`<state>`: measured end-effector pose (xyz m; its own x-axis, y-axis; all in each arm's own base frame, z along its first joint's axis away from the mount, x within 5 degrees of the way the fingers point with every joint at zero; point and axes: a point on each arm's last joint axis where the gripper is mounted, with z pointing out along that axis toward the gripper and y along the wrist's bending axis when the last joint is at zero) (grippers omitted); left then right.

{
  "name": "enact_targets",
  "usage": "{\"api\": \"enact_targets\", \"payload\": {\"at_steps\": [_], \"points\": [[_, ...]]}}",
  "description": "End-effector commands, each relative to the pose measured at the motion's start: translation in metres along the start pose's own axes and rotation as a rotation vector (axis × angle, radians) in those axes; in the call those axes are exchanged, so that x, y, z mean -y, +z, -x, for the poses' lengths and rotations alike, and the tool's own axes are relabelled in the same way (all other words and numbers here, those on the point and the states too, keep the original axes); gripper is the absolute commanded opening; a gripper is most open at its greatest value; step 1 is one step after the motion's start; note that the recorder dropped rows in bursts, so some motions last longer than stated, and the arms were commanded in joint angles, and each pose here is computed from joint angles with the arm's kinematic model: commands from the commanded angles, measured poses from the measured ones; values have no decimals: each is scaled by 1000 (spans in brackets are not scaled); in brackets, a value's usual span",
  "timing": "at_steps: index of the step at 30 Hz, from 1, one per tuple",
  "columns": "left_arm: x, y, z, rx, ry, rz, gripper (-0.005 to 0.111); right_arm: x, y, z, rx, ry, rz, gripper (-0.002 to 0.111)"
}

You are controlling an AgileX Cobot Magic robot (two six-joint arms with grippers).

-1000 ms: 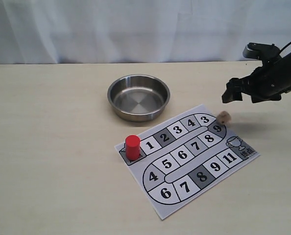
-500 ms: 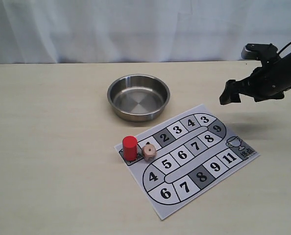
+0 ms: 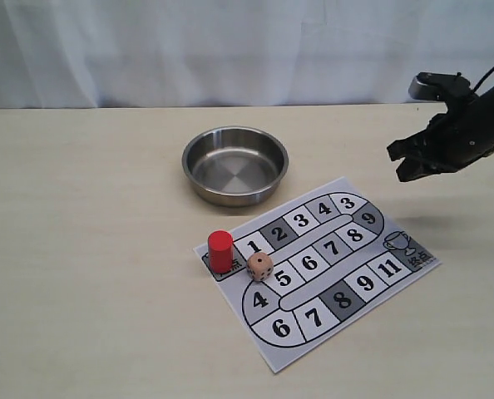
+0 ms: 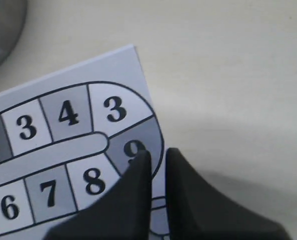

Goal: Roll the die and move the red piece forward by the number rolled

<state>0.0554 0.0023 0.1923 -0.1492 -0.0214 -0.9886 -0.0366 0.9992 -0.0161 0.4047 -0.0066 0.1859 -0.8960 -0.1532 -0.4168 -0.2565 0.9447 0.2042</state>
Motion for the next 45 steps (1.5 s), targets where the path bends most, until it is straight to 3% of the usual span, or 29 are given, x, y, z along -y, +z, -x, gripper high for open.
{"api": "enact_targets", "payload": {"at_steps": [1,6,13,17,23,29,34,45], "points": [[0,0,0,11,-4,-1,0,-12,-26,0,-6,-30,38,4],[0,0,0,11,-4,-1,0,-31,-47,-3,-11,-66,59,4],[0,0,0,11,-4,-1,0,-86,-50,-7,17,-164,81,4],[0,0,0,11,-4,-1,0,-115,-43,-14,-14,-245,84,4],[0,0,0,4,-6,-1,0,-153,-23,-27,-28,-305,-12,4],[0,0,0,4,-6,-1,0,-197,-15,-40,-47,-412,36,4],[0,0,0,4,-6,-1,0,-206,-12,-46,-47,-399,41,4],[0,0,0,4,-6,-1,0,-193,14,-72,-48,-344,8,4]]}}
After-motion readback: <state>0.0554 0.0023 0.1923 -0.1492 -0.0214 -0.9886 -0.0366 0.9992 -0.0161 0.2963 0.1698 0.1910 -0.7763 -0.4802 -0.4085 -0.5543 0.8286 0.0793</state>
